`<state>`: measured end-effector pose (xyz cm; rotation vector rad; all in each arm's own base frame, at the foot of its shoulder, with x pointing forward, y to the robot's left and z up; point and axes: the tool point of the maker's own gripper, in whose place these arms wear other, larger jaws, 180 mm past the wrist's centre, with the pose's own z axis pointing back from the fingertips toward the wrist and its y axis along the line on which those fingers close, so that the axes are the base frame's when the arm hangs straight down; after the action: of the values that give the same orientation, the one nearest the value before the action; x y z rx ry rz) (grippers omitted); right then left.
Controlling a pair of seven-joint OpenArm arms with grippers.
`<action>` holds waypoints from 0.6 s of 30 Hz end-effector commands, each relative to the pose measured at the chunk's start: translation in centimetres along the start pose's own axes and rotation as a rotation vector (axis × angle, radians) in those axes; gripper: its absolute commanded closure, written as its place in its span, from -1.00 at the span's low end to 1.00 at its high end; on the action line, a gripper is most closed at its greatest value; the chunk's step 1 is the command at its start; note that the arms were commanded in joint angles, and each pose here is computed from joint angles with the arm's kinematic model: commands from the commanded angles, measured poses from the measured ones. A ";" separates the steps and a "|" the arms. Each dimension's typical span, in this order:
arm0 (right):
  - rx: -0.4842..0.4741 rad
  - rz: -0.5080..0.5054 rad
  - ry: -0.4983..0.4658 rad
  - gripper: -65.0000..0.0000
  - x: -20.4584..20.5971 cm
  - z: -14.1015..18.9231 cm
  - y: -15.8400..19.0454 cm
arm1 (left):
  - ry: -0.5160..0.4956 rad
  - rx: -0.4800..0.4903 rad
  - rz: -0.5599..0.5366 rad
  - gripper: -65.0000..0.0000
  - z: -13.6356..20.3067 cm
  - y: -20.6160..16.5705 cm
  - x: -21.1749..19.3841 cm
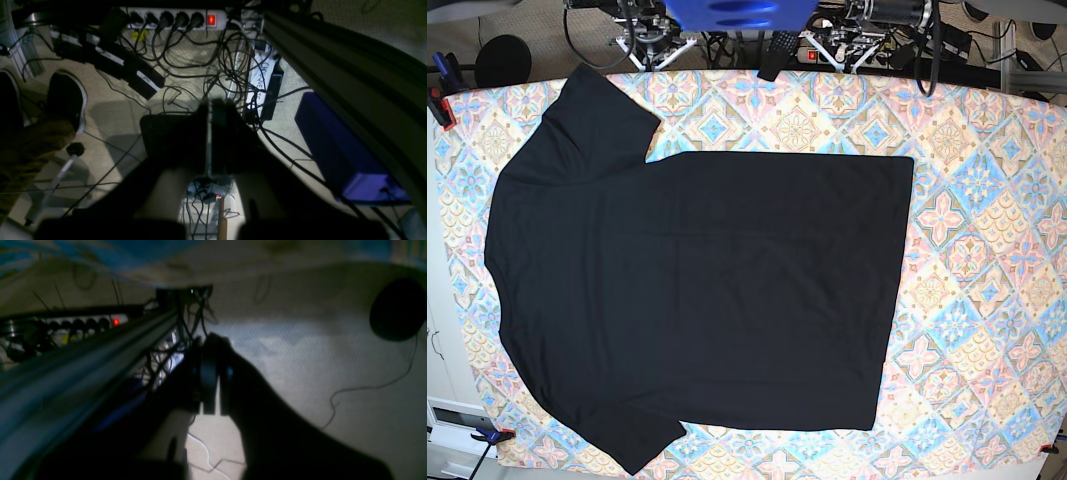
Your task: Fold the T-shirt properly
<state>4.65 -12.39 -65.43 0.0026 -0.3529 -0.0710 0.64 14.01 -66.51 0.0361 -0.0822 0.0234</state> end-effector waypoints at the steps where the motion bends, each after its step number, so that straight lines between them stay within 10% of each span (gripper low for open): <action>1: 0.002 0.008 -0.015 1.00 0.2 0.0 -0.1 | -0.005 0.010 0.009 0.96 0.0 0.5 0.1; 18: -0.007 0.013 -0.009 1.00 -1.5 1.0 -0.6 | -0.034 0.007 0.011 0.96 0.2 0.3 -0.2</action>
<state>2.94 -12.89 -65.15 -0.0074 -0.3502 -0.0674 -0.04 14.10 -66.36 0.0378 -0.1013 0.0295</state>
